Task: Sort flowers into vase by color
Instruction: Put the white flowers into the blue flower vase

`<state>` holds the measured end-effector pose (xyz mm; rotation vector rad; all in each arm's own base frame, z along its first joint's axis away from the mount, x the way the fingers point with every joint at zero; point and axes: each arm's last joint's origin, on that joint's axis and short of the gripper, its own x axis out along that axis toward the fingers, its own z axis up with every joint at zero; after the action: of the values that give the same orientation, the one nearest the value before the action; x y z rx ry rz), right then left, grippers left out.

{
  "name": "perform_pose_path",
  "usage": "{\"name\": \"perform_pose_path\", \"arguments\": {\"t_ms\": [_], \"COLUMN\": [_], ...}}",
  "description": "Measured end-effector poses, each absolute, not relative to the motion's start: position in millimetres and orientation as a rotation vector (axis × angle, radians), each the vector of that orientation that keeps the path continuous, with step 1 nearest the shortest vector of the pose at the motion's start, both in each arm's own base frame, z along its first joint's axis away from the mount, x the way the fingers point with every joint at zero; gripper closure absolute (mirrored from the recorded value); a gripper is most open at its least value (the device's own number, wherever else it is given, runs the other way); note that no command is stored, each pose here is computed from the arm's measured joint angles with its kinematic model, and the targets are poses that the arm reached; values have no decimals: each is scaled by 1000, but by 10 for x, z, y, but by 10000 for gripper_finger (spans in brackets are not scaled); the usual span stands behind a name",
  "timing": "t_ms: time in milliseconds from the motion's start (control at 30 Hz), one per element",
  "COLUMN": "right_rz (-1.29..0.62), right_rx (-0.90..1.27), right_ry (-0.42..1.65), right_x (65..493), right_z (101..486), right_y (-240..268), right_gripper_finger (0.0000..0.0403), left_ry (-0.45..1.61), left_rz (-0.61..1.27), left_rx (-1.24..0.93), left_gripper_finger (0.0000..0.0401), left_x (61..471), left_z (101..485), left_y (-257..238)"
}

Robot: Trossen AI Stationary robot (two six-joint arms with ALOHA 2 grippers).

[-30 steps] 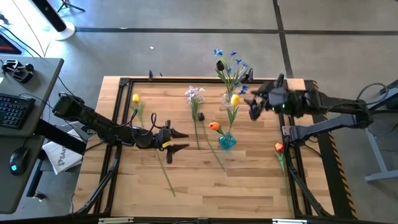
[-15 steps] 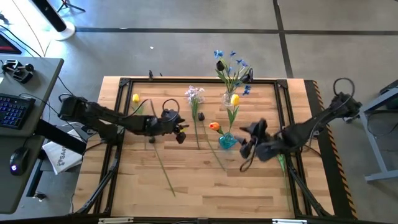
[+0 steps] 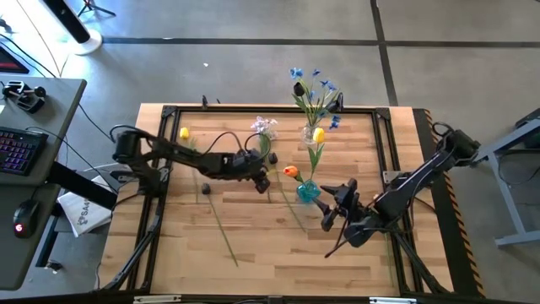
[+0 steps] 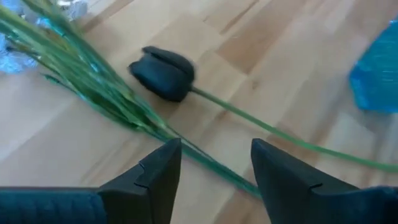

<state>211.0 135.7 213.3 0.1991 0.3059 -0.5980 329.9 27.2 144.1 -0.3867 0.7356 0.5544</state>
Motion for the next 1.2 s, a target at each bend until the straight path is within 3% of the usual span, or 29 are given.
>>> {"name": "perform_pose_path", "arguments": {"t_ms": [233, 467, 667, 967, 1200], "right_rz": [-615, -623, -622, -620, -606], "right_rx": [185, 175, 179, 187, 188], "right_ry": [291, 284, 281, 277, 282], "right_x": [2106, 2106, 2108, 2113, 2100], "right_z": [2136, 2139, 2141, 2146, 2145], "right_y": [1351, 1348, 1350, 1354, 1377], "right_gripper_finger": [171, 171, 171, 171, 171], "left_ry": [769, 802, 841, 975, 1078], "left_rz": [671, 725, 734, 759, 794], "left_rx": [-470, -476, -456, -434, -357], "left_gripper_finger": [174, 183, 236, 382, 395], "left_x": [3348, 3336, 3311, 3177, 2971], "left_z": [1276, 1129, 1107, 1122, 1305], "left_y": [540, 685, 686, 664, 587]}}
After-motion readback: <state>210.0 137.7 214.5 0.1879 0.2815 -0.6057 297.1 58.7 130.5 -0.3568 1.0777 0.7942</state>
